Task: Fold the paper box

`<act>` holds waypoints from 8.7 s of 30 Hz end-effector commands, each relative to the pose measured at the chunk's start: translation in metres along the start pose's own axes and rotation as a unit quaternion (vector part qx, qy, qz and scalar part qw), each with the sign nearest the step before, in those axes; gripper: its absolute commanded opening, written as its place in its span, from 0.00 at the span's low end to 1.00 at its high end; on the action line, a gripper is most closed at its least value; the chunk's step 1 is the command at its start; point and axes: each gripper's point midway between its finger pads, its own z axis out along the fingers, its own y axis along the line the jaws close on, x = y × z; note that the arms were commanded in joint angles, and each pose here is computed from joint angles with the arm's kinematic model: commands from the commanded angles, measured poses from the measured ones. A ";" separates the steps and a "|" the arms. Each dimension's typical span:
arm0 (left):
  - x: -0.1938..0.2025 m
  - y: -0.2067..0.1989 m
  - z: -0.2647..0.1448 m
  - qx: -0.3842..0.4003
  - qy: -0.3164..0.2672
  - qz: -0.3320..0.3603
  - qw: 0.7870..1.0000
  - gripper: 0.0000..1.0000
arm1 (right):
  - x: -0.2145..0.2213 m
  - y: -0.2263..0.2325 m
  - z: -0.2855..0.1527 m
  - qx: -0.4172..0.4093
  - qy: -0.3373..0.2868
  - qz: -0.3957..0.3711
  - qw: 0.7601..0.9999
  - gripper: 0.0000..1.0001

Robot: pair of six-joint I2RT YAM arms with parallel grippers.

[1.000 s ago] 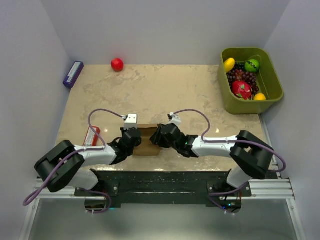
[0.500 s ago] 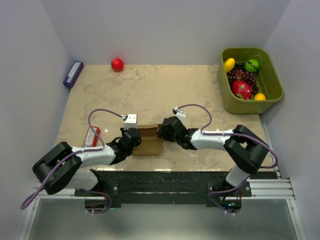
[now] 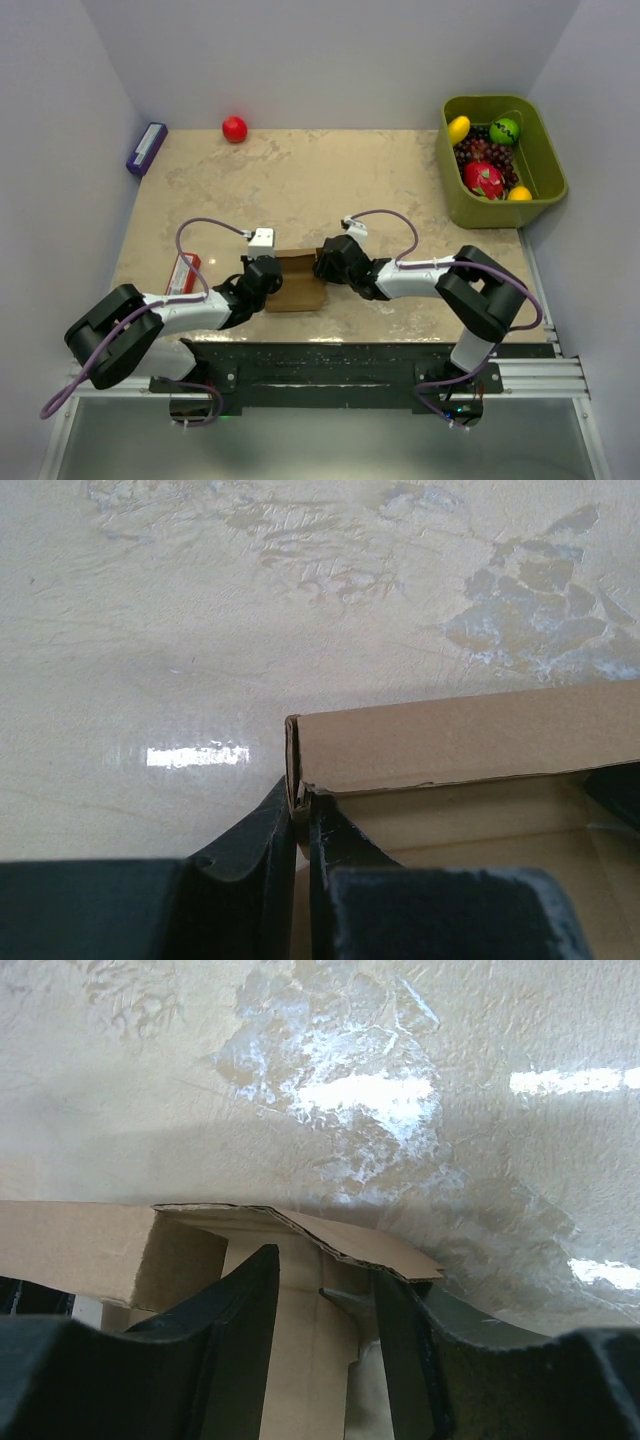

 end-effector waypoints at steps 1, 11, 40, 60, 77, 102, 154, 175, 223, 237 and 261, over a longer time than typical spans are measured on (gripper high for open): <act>-0.013 -0.011 -0.001 0.016 -0.013 -0.023 1.000 0.00 | -0.003 0.000 0.004 -0.007 -0.011 -0.008 1.000 0.44; -0.011 -0.014 0.002 0.017 -0.008 -0.021 1.000 0.00 | -0.013 0.012 -0.008 -0.037 -0.033 0.001 0.999 0.29; -0.003 -0.019 0.005 0.027 0.004 -0.023 0.999 0.00 | 0.009 0.040 -0.008 -0.060 -0.015 -0.018 0.998 0.21; -0.004 -0.012 0.005 0.010 0.001 -0.015 1.000 0.00 | 0.009 0.030 -0.008 -0.016 -0.005 -0.031 0.999 0.23; -0.006 -0.007 0.008 -0.004 0.005 0.001 1.000 0.00 | -0.042 0.005 -0.082 0.003 -0.022 -0.137 0.990 0.63; -0.005 -0.003 0.011 -0.010 0.012 0.003 1.000 0.00 | -0.039 0.007 -0.027 -0.042 -0.010 -0.209 0.977 0.23; -0.003 0.002 0.013 0.012 0.026 -0.002 1.000 0.00 | -0.068 0.048 -0.071 -0.052 -0.028 -0.224 0.973 0.70; -0.006 0.005 0.015 0.022 0.035 -0.005 0.999 0.00 | -0.050 0.006 -0.038 -0.162 0.027 -0.224 0.961 0.46; -0.003 -0.006 0.013 0.066 0.034 0.012 0.997 0.00 | -0.050 0.040 -0.001 -0.142 -0.076 -0.268 0.950 0.29; -0.005 -0.009 0.012 0.072 0.029 0.004 0.997 0.00 | -0.051 0.017 0.014 -0.019 -0.086 -0.253 0.963 0.10; -0.014 -0.002 0.010 0.016 0.020 -0.009 1.000 0.00 | -0.059 -0.041 0.021 0.228 -0.122 -0.260 0.930 0.00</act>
